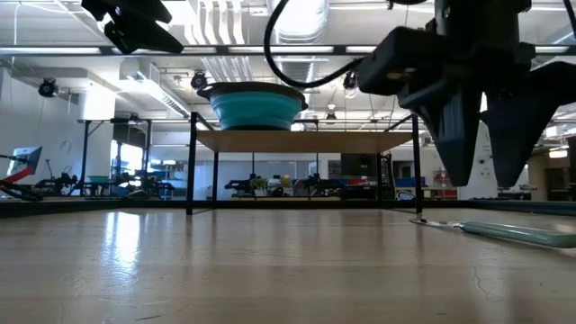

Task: Pick & Place Fruit
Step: Put the green table knife on the shelf

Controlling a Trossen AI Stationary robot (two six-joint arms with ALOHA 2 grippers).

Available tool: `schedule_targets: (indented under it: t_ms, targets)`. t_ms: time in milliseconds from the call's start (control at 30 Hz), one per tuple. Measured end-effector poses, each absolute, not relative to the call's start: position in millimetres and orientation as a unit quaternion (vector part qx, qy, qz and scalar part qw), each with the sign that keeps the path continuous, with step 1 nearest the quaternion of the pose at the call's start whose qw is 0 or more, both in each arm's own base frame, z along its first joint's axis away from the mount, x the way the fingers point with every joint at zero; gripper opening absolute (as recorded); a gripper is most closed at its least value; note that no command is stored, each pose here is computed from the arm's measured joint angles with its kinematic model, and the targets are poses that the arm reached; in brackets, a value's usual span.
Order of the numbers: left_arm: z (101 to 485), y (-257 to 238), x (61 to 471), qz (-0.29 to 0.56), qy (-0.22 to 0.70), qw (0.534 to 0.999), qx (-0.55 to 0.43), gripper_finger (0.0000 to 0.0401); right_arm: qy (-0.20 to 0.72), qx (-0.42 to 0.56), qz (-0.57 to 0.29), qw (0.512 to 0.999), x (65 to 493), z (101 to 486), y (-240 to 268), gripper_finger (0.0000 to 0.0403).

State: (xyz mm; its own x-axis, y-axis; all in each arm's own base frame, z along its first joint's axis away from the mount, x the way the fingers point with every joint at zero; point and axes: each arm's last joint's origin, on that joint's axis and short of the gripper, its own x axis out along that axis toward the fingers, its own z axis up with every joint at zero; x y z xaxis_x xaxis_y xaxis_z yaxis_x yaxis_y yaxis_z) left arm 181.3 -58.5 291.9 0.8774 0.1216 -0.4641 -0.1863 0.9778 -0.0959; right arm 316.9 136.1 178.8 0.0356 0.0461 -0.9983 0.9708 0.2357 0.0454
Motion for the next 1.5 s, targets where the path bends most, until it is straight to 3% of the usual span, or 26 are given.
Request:
schedule_targets:
  t_ms: [1033,1500]
  targets:
    - [291.4,-59.1,181.2,0.067,0.239,0.967,-0.064,0.0305,0.589,0.431,-0.431,0.530,311.5,134.9,139.2,0.0131]
    - [291.2,-59.3,181.2,0.064,0.240,0.967,-0.062,0.0305,0.586,0.440,-0.445,0.515,307.9,128.6,138.1,0.0057]
